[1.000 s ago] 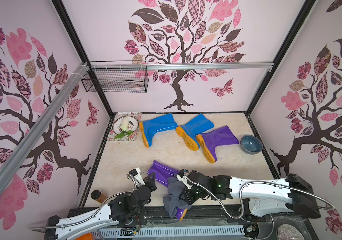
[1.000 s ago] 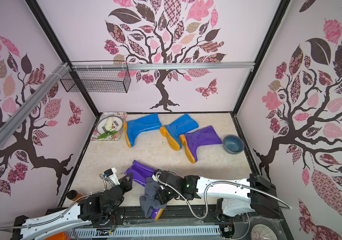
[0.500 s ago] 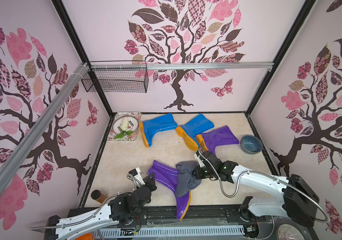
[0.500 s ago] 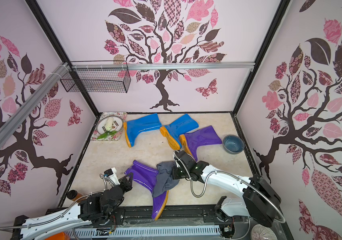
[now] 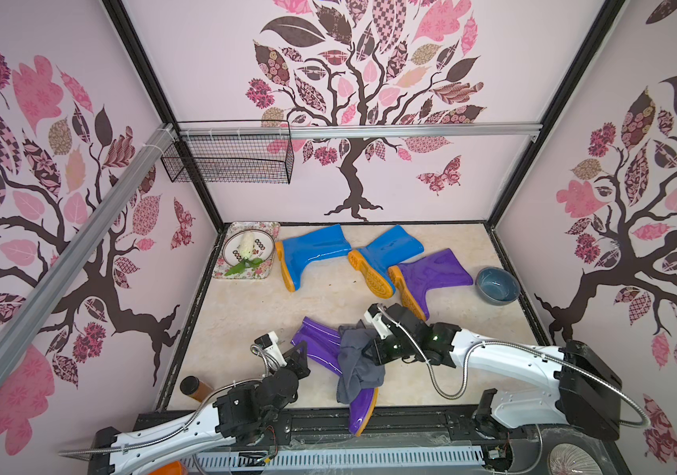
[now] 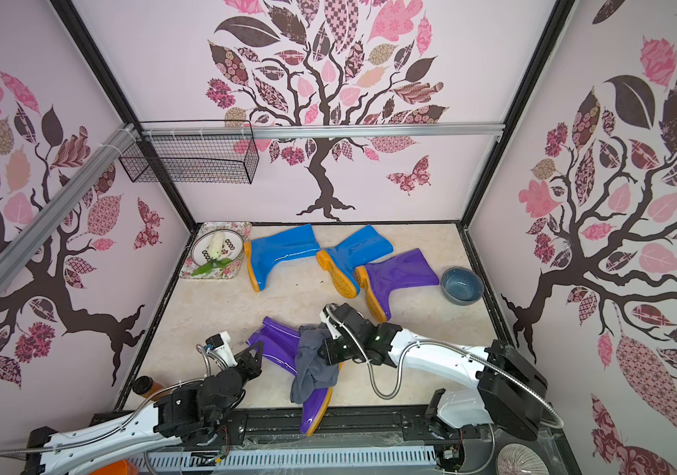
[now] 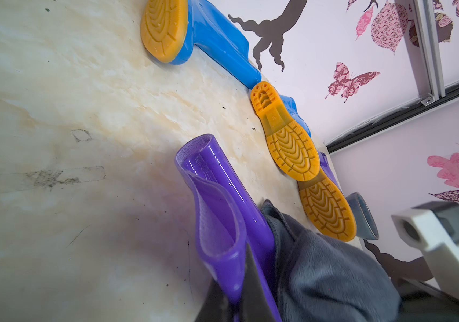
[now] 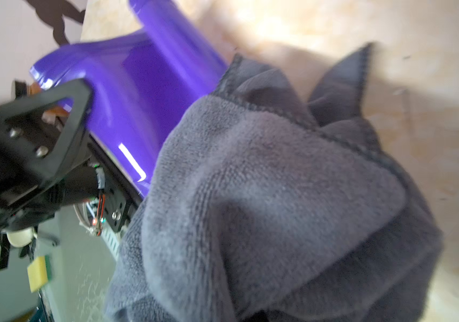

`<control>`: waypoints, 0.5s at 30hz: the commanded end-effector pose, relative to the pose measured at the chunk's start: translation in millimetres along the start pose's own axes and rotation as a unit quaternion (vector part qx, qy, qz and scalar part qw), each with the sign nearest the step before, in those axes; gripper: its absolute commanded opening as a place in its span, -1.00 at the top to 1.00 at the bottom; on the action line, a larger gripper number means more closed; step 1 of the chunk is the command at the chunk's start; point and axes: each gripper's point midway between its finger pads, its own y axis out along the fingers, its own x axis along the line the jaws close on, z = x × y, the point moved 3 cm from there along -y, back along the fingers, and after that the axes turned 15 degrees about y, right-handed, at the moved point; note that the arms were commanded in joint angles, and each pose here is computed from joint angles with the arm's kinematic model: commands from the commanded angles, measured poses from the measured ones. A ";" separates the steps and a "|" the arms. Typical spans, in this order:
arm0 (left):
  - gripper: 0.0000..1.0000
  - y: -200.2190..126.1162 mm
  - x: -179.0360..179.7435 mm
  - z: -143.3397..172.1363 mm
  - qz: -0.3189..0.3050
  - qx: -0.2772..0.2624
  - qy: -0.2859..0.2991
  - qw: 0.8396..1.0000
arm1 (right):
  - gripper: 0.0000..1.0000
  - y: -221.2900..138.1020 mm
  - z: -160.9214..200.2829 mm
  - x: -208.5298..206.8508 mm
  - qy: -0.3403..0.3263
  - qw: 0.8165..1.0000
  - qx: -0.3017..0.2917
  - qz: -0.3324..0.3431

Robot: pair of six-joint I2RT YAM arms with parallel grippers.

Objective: Wipe the rubber boots with a cloth
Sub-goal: Wipe the dirt off the rubber boot.

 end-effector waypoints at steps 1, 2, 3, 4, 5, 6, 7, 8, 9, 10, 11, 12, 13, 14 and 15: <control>1.00 3.4 49.7 34.9 -0.076 0.036 0.097 0.992 | 1.00 2.4 -20.0 -35.4 0.049 0.998 -0.005 0.026; 1.00 3.4 50.2 35.2 -0.077 0.037 0.095 0.992 | 1.00 2.9 -25.5 -41.3 0.036 0.998 -0.019 0.051; 1.00 3.4 50.1 35.1 -0.077 0.037 0.095 0.992 | 1.00 4.2 -29.3 -44.8 0.028 0.997 -0.025 0.067; 1.00 3.5 50.1 34.9 -0.078 0.036 0.094 0.992 | 1.00 7.9 -31.6 -49.5 0.022 0.996 -0.025 0.082; 1.00 3.6 49.8 34.8 -0.078 0.036 0.096 0.992 | 1.00 11.8 -34.2 -52.0 0.018 0.995 -0.023 0.094; 1.00 3.9 49.1 34.8 -0.076 0.035 0.098 0.992 | 1.00 16.5 -34.2 -53.3 0.016 0.995 -0.013 0.101; 1.00 4.0 48.4 34.6 -0.075 0.035 0.097 0.992 | 1.00 22.4 -34.3 -50.9 0.014 0.995 0.005 0.102; 1.00 4.0 48.8 35.0 -0.076 0.036 0.097 0.992 | 1.00 27.2 -34.3 -45.6 0.012 0.995 0.018 0.093; 1.00 4.1 49.4 35.2 -0.078 0.036 0.097 0.992 | 1.00 32.6 -34.4 -36.3 0.010 0.997 0.026 0.074; 1.00 4.2 49.4 35.7 -0.078 0.037 0.095 0.992 | 1.00 37.5 -36.3 -23.9 0.003 0.998 0.025 0.055; 1.00 4.3 49.4 35.8 -0.078 0.037 0.096 0.992 | 1.00 42.4 -37.9 -12.1 -0.007 0.999 0.026 0.040; 1.00 4.6 48.6 35.6 -0.077 0.036 0.097 0.992 | 1.00 47.6 -40.4 1.8 -0.020 0.999 0.028 0.027; 1.00 4.9 48.1 35.5 -0.077 0.036 0.099 0.991 | 1.00 57.4 -42.8 18.4 -0.036 0.998 0.038 0.017; 1.00 5.0 47.6 35.4 -0.076 0.036 0.100 0.991 | 1.00 65.8 -46.0 30.5 -0.044 0.998 0.047 0.014; 1.00 5.1 47.0 35.1 -0.076 0.036 0.100 0.991 | 1.00 74.5 -49.5 42.3 -0.052 0.997 0.055 0.013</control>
